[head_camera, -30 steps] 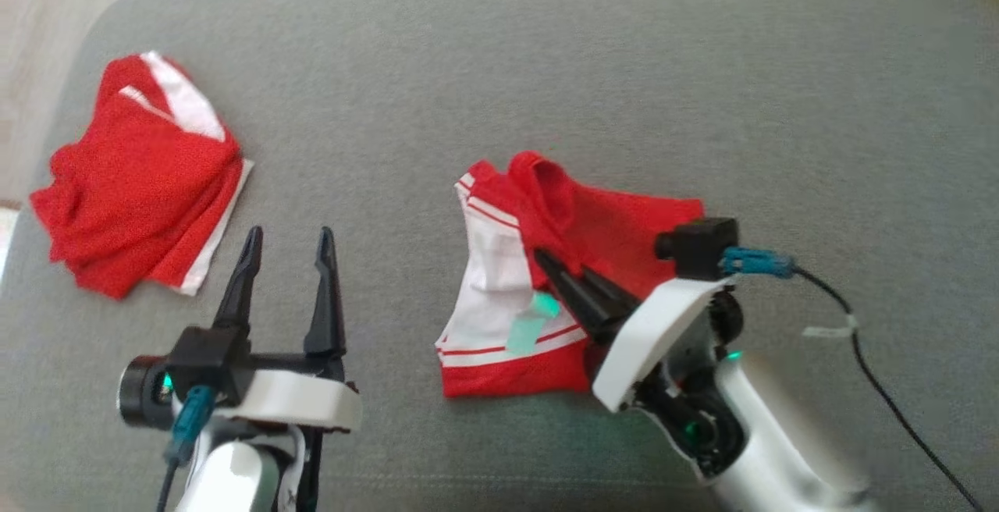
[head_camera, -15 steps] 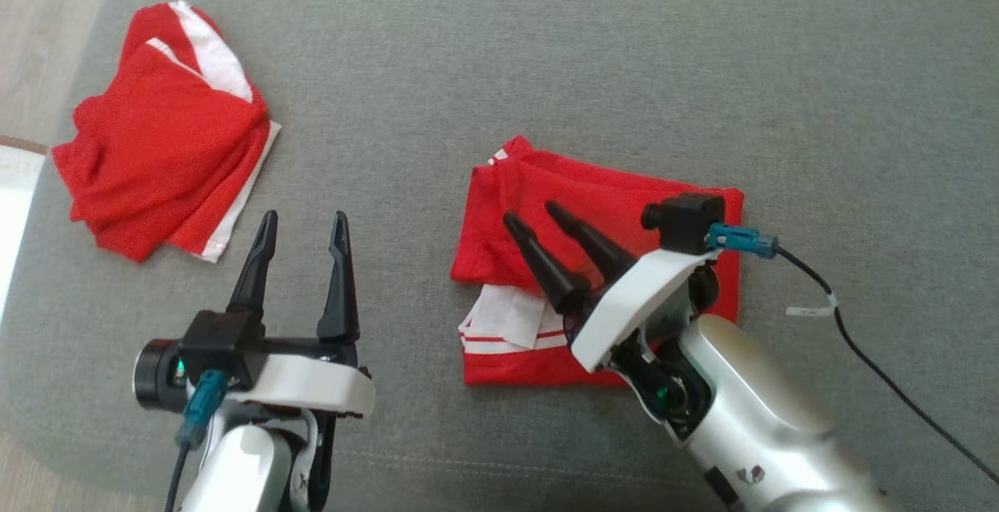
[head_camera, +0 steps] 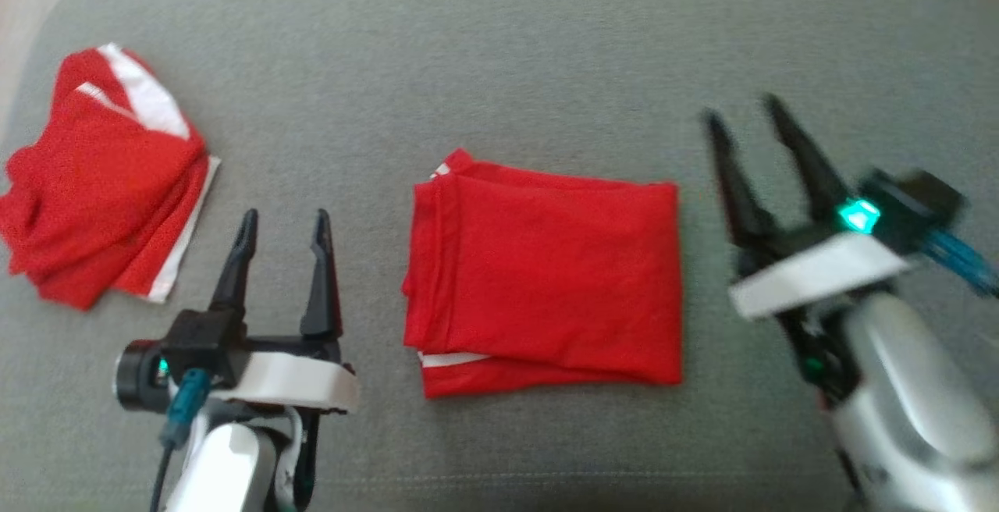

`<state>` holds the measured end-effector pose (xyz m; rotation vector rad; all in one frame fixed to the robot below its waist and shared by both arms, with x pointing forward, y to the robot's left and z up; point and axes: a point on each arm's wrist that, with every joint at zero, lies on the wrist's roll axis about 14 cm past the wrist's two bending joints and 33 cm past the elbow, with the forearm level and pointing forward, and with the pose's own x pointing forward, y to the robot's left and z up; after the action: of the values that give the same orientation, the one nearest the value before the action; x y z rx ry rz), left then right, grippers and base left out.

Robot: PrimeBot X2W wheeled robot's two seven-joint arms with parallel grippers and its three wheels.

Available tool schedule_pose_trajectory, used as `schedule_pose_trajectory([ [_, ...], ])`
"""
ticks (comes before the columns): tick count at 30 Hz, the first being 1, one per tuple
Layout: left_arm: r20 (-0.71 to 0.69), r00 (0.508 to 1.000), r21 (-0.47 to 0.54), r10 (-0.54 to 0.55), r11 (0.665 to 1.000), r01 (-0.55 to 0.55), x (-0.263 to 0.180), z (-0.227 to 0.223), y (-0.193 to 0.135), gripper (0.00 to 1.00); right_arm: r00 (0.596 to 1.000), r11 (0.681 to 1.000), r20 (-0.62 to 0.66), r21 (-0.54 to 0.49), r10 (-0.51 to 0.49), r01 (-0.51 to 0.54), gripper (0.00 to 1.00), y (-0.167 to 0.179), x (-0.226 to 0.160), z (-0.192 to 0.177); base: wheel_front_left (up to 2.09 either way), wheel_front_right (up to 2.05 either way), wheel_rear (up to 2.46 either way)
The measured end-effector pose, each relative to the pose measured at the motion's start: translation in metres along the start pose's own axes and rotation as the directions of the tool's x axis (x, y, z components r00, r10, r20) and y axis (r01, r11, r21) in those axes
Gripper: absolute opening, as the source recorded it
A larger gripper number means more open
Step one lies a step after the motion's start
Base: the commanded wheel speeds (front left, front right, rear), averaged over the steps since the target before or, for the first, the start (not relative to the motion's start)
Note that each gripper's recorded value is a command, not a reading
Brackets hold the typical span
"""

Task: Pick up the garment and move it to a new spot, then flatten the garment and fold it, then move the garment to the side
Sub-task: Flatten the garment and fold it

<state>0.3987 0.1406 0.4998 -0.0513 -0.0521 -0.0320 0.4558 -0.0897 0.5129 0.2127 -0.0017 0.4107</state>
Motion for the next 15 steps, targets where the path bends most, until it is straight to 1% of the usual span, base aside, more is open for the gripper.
schedule_pose_trajectory([
  [3, 0.011, 1.0, 0.003, -0.018, 1.0, 0.018, 0.003, 0.003, -0.004, 1.0, 0.994, 0.993, -0.021, -0.035, -0.111, 0.11, 1.0, -0.031, -0.031, -0.001, 0.0, 0.0, 0.0],
  [7, 0.019, 0.999, 0.009, -0.037, 0.999, 0.037, 0.005, 0.005, -0.009, 1.0, 0.976, 0.975, -0.03, -0.075, -0.214, 0.211, 1.0, -0.055, -0.063, 0.005, 0.0, 0.0, 0.0],
  [11, 0.03, 0.998, 0.014, -0.052, 0.999, 0.051, 0.002, 0.009, -0.014, 1.0, 0.967, 0.964, -0.031, -0.089, -0.254, 0.25, 1.0, -0.058, -0.085, 0.013, 0.0, 0.0, 0.0],
  [15, 0.017, 0.998, 0.019, -0.06, 0.998, 0.06, -0.007, 0.007, -0.015, 1.0, 0.963, 0.961, -0.035, -0.085, -0.267, 0.264, 1.0, -0.054, -0.098, 0.015, 0.0, 0.0, 0.0],
])
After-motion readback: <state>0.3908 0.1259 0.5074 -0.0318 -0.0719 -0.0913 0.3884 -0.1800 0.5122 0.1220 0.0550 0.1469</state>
